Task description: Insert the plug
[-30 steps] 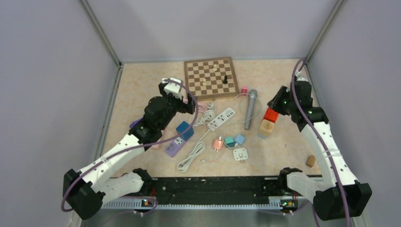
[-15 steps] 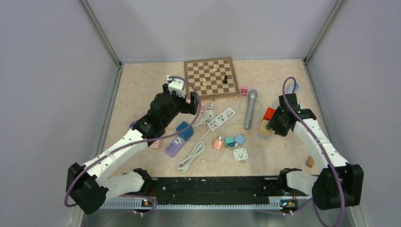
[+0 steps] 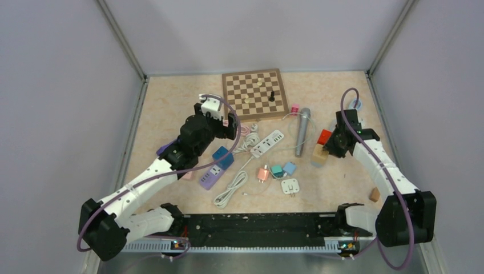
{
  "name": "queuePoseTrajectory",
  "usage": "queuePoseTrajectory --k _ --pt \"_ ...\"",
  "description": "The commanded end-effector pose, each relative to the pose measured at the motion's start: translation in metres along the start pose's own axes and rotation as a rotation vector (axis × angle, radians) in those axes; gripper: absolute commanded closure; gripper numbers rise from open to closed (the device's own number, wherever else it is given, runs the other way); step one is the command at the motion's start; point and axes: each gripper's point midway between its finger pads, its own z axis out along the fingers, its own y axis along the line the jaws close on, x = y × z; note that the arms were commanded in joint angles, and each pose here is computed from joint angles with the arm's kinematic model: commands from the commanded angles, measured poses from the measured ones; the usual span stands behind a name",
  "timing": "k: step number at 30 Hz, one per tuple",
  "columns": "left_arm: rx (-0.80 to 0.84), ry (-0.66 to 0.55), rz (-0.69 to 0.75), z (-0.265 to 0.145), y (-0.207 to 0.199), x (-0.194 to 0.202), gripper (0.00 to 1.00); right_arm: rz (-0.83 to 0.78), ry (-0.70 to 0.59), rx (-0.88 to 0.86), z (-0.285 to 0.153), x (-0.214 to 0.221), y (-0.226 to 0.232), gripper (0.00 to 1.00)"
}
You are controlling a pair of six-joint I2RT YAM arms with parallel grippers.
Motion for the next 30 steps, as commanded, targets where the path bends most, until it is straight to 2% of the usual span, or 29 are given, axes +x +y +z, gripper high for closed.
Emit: queuePoseTrajectory --k 1,6,11,13,17,20,24,26,28,30 --pt "-0.019 -0.077 -0.005 -0.005 0.006 -0.015 0.05 -0.004 0.130 0.117 0.017 0.044 -0.034 0.76" --pt "-0.027 -0.071 -0.004 -0.006 0.008 -0.010 0.05 0.001 0.185 0.144 0.018 0.062 -0.044 0.83" --pt "-0.027 -0.067 0.000 -0.006 0.008 -0.006 0.05 0.008 0.235 0.146 0.021 0.074 -0.047 1.00" --pt "0.000 -0.064 0.005 -0.005 0.004 -0.006 0.05 0.012 0.260 0.141 0.022 0.080 -0.046 1.00" --pt "0.176 -0.031 0.001 -0.002 -0.029 -0.006 0.05 0.015 0.277 0.129 0.022 0.085 -0.045 1.00" --pt "0.376 0.062 -0.078 0.007 -0.072 0.002 0.09 0.021 0.265 0.089 0.017 0.078 -0.036 0.99" --pt "0.610 0.161 -0.217 0.025 -0.122 0.005 0.12 0.032 0.278 0.013 0.012 0.076 -0.020 0.86" --pt "0.704 0.230 -0.270 0.040 -0.143 0.005 0.17 0.041 0.294 -0.015 0.011 0.079 -0.015 0.83" --pt "0.856 0.348 -0.347 0.048 -0.173 0.011 0.26 0.044 0.302 -0.031 0.010 0.081 -0.012 0.83" --pt "0.900 0.404 -0.383 0.066 -0.195 0.014 0.32 0.042 0.302 -0.016 0.009 0.081 -0.015 0.83"
